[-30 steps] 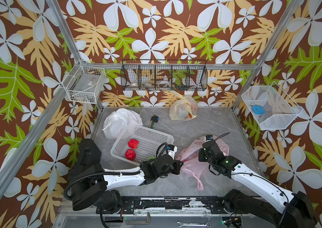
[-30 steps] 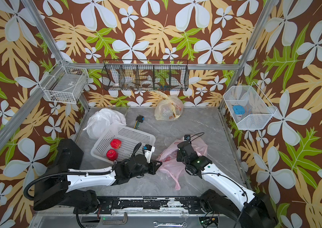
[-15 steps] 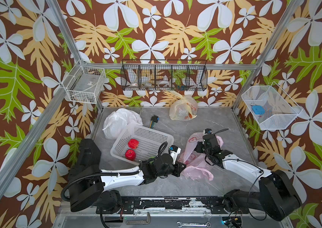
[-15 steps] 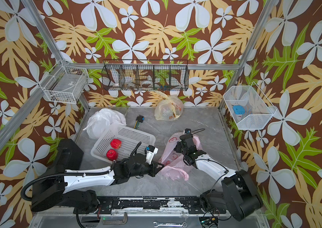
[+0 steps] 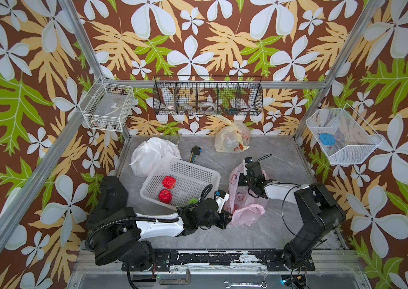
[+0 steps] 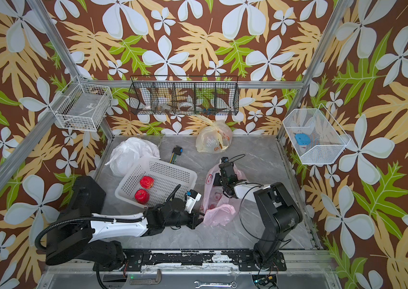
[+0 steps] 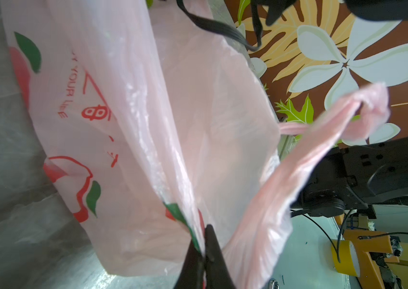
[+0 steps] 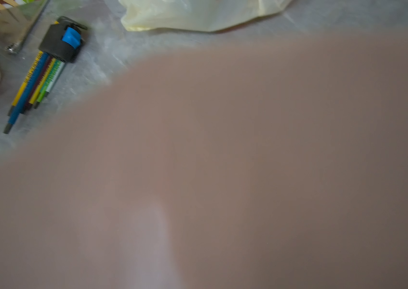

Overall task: Untie the knot of a plastic bag & take out the apple
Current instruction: Pick up the apple from the plastic bag.

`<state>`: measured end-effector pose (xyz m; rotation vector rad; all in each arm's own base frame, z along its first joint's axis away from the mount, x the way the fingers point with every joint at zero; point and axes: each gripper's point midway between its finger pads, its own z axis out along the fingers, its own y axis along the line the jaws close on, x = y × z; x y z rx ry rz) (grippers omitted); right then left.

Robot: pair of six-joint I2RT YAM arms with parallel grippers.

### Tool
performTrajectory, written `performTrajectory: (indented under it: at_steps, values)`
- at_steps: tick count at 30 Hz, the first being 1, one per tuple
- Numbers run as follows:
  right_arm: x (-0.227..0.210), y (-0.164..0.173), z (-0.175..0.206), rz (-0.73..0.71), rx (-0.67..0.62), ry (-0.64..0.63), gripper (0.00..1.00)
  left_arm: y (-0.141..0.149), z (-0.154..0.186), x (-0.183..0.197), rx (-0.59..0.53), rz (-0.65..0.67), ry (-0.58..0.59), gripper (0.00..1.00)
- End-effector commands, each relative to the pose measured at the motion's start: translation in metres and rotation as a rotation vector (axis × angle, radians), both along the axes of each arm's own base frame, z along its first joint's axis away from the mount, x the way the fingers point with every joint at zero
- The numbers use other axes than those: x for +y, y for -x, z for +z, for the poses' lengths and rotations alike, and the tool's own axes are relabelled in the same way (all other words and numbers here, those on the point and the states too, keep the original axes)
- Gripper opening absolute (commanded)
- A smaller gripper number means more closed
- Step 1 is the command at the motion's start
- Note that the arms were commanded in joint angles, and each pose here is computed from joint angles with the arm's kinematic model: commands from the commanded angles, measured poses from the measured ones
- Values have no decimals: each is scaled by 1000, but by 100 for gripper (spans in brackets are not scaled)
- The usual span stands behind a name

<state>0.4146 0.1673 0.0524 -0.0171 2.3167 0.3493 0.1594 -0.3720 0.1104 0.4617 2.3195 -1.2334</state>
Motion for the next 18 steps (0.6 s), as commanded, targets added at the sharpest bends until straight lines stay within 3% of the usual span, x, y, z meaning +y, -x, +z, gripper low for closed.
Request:
performTrajectory:
  at_steps: [1, 6, 14, 18]
  values:
    - [2, 11, -24, 34, 81, 18, 68, 5, -2, -2, 12, -28, 14, 0]
    - [4, 17, -10, 57, 59, 5, 48, 2, -13, 0, 19, -6, -13, 0]
    - [2, 43, 42, 76, 8, 95, 45, -9, -20, -4, 20, 48, -34, 0]
    - [-8, 59, 48, 54, 45, 105, 45, -12, -21, -8, 23, 54, -36, 0]
